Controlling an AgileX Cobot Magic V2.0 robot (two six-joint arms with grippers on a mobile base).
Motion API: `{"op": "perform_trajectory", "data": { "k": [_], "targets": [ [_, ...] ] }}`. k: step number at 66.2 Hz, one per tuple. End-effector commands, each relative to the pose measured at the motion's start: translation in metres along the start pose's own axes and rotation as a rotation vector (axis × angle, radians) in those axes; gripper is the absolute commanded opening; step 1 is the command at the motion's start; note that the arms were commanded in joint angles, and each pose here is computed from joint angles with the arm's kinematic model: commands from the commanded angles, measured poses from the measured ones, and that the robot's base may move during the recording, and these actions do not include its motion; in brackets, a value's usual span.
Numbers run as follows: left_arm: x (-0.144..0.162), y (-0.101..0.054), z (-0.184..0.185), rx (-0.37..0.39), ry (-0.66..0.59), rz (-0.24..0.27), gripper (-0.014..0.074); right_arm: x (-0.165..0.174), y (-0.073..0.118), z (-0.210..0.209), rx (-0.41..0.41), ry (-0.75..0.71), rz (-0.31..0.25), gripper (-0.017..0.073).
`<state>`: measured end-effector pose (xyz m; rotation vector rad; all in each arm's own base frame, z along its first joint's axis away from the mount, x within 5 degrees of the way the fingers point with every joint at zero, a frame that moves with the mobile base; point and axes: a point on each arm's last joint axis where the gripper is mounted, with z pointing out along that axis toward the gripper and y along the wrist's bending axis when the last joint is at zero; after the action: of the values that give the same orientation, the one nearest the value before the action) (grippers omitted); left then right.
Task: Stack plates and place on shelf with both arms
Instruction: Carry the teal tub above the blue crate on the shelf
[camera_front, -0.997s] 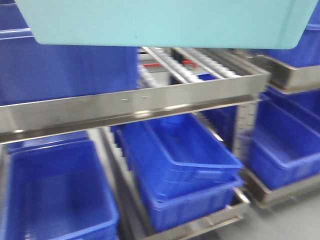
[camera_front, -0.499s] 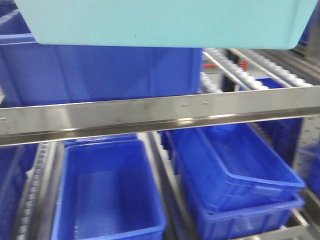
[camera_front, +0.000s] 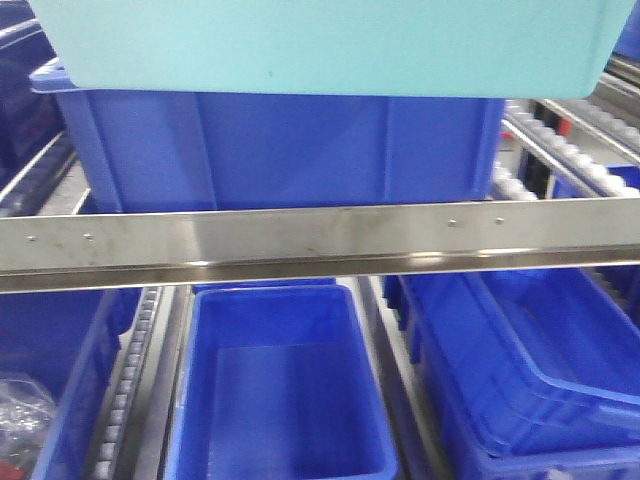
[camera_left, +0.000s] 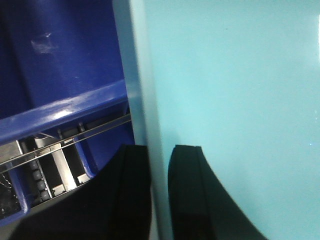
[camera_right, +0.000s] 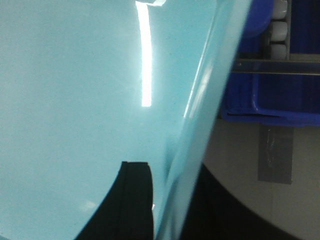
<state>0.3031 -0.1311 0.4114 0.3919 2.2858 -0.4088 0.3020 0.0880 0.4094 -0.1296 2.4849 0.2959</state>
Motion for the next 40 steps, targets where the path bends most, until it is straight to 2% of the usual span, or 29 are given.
{"op": "perform_trajectory", "data": {
  "k": [1, 40],
  "targets": [
    [-0.0137, -0.0247, -0.0279, 0.149, -0.137, -0.042, 0.0088, -0.0129, 0.0223, -0.0291, -0.174, -0.175, 0.013, 0.0055],
    [-0.0137, -0.0247, -0.0279, 0.149, -0.137, -0.042, 0.0088, -0.0129, 0.0223, -0.0291, -0.174, -0.175, 0.013, 0.0055]
  ]
}}
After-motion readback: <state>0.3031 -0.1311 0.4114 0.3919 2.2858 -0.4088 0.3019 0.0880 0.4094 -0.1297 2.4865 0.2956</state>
